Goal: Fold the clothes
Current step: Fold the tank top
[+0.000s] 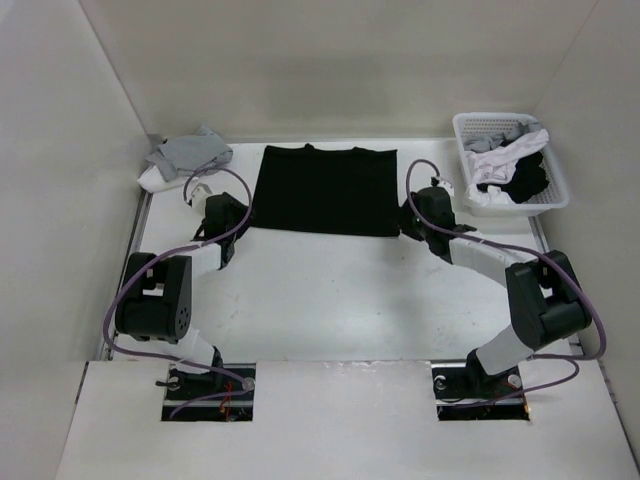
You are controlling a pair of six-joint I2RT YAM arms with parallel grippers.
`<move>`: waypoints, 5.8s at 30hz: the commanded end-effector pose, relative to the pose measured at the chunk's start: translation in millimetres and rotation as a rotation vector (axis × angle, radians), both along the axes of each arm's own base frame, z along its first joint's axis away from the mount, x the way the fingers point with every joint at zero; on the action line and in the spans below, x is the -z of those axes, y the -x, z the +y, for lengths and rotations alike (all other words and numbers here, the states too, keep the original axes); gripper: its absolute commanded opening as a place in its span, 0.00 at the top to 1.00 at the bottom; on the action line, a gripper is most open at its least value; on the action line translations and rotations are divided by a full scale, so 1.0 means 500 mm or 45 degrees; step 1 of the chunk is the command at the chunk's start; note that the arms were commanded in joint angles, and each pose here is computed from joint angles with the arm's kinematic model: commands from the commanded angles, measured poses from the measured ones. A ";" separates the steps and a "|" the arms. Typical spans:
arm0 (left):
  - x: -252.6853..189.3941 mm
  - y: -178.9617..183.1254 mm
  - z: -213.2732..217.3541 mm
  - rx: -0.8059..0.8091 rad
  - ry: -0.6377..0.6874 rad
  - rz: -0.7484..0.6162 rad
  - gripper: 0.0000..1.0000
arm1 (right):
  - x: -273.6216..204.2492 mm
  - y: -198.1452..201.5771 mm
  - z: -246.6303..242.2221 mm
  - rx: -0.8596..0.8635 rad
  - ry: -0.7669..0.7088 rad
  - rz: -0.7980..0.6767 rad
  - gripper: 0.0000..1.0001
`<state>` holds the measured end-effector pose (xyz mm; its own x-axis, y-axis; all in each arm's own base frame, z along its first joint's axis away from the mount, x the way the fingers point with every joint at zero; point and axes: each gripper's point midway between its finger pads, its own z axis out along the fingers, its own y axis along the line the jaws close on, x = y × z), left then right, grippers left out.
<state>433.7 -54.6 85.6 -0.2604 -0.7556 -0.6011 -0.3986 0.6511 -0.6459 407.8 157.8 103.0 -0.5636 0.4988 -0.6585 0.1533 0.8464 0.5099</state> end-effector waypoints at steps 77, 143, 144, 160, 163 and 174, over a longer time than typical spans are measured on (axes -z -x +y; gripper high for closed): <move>-0.536 0.457 0.048 0.056 0.047 -0.687 1.00 | -0.399 0.486 -0.047 -0.212 -0.301 -0.413 0.99; 0.046 0.240 0.165 -0.230 0.255 -0.035 0.72 | 0.121 0.190 0.012 -0.105 -0.052 0.153 0.76; 0.037 0.241 0.169 -0.235 0.256 -0.052 0.68 | 0.117 0.191 0.013 -0.111 -0.049 0.148 0.67; -0.131 0.220 -0.092 0.191 0.048 -0.269 0.67 | 0.143 0.107 0.075 -0.159 -0.302 0.165 0.50; -0.139 0.222 -0.116 0.232 0.062 -0.292 0.67 | 0.164 0.107 0.082 -0.144 -0.354 0.196 0.61; -0.183 0.230 -0.155 0.322 0.089 -0.372 0.67 | 0.094 0.089 0.051 -0.061 -0.544 0.006 0.98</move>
<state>309.9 -125.0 135.9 -0.3320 -0.7181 -0.6117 -0.1181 0.6750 -0.7283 359.7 189.7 24.2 -0.6583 0.6604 -0.3613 0.1814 0.6050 0.7753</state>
